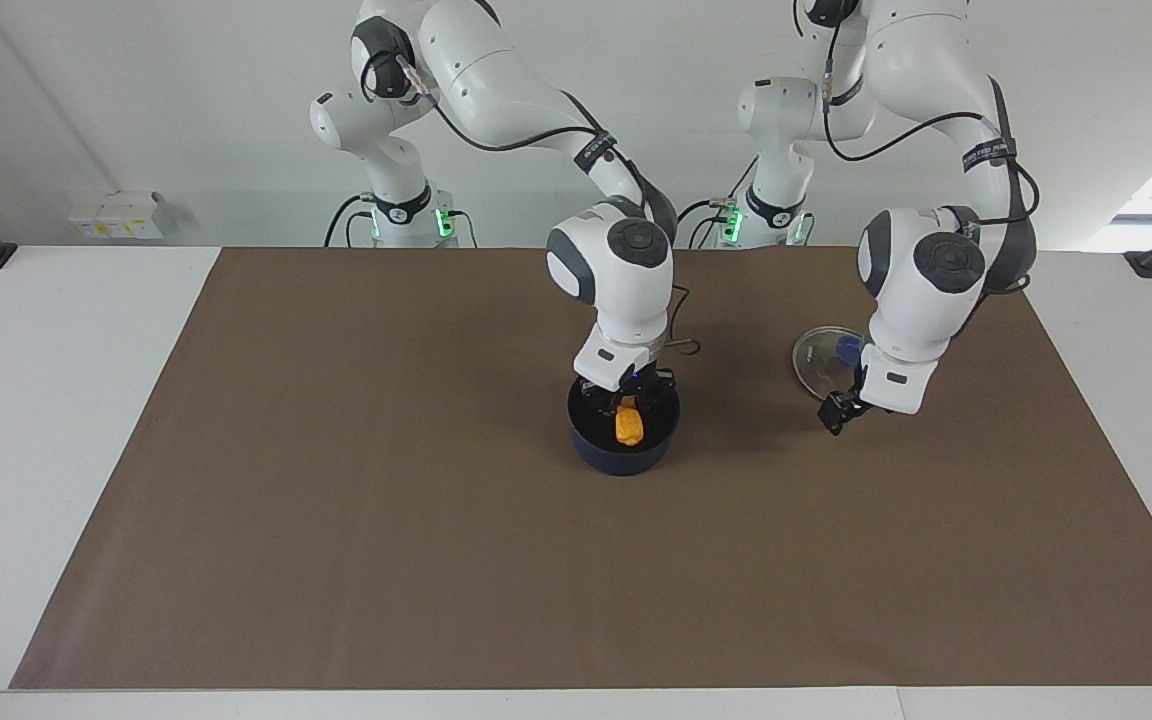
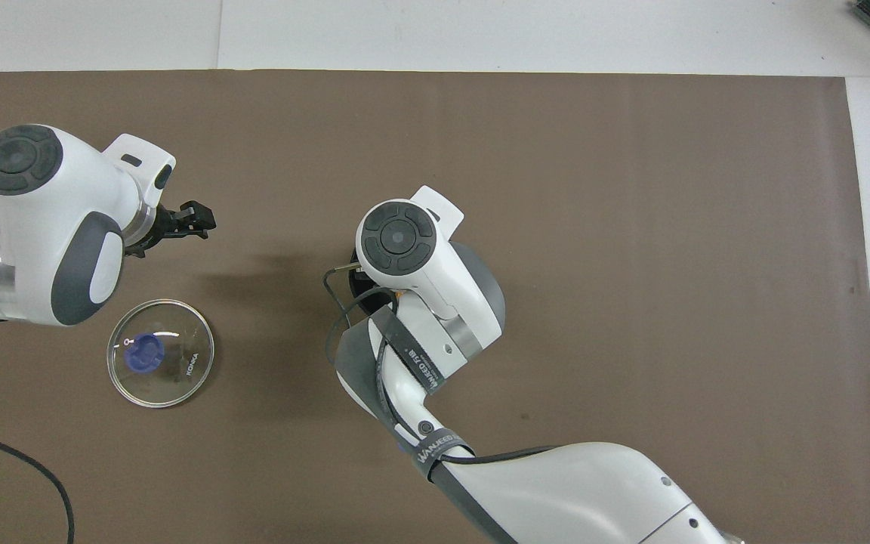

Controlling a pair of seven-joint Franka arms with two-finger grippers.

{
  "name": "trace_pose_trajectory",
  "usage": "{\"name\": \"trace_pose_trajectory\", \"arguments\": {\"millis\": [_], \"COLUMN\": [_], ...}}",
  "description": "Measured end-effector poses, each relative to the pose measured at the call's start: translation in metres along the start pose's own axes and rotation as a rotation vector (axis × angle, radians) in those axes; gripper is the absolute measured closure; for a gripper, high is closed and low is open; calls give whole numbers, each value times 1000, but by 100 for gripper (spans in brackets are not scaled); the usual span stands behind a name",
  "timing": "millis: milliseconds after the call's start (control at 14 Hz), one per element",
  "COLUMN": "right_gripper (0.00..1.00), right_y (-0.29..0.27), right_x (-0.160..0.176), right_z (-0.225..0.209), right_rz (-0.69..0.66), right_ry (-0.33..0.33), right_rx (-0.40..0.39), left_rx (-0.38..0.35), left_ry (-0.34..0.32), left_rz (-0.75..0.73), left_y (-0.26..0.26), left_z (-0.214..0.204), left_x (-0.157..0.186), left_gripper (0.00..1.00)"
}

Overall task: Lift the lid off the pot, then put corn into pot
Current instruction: 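Lower the corn into the pot and open the right gripper while the left gripper withdraws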

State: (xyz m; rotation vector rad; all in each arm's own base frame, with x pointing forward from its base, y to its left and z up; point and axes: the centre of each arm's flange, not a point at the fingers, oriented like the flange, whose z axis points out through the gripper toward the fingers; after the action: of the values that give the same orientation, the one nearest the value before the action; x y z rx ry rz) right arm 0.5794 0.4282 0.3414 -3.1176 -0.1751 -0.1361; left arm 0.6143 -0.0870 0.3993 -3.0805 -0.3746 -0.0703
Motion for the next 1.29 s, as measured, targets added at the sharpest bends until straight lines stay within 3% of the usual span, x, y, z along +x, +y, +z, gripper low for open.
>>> {"name": "trace_pose_trajectory", "arguments": {"millis": [143,286,357,714,1071,1286], "right_gripper": [63,63,58,2,0,0], "right_y": [2,3,3,5,46,114], "right_x": [-1,-5,-5,-4,15,33], "right_z": [6,15,17,12,-57,-118], "right_rz": [2,0,-1,-17,46,100], "right_ry": [4,8,9,23,77,98], "right_rx": [1,2,2,-12,-11,-15], "left_rx": [-60,-76,-78,-117,-116,-115], "left_ry": [29,39,30,18,-17,-7], "left_rz": [74,133,169,225,294,294], "left_y": [-3,-15,-23,-66,-90,-95], "left_z": [-25,-45,-54,-115,-155,-176], "left_x": [12,17,16,3,-21,-32], "left_gripper": [0,0,0,0,0,0]}}
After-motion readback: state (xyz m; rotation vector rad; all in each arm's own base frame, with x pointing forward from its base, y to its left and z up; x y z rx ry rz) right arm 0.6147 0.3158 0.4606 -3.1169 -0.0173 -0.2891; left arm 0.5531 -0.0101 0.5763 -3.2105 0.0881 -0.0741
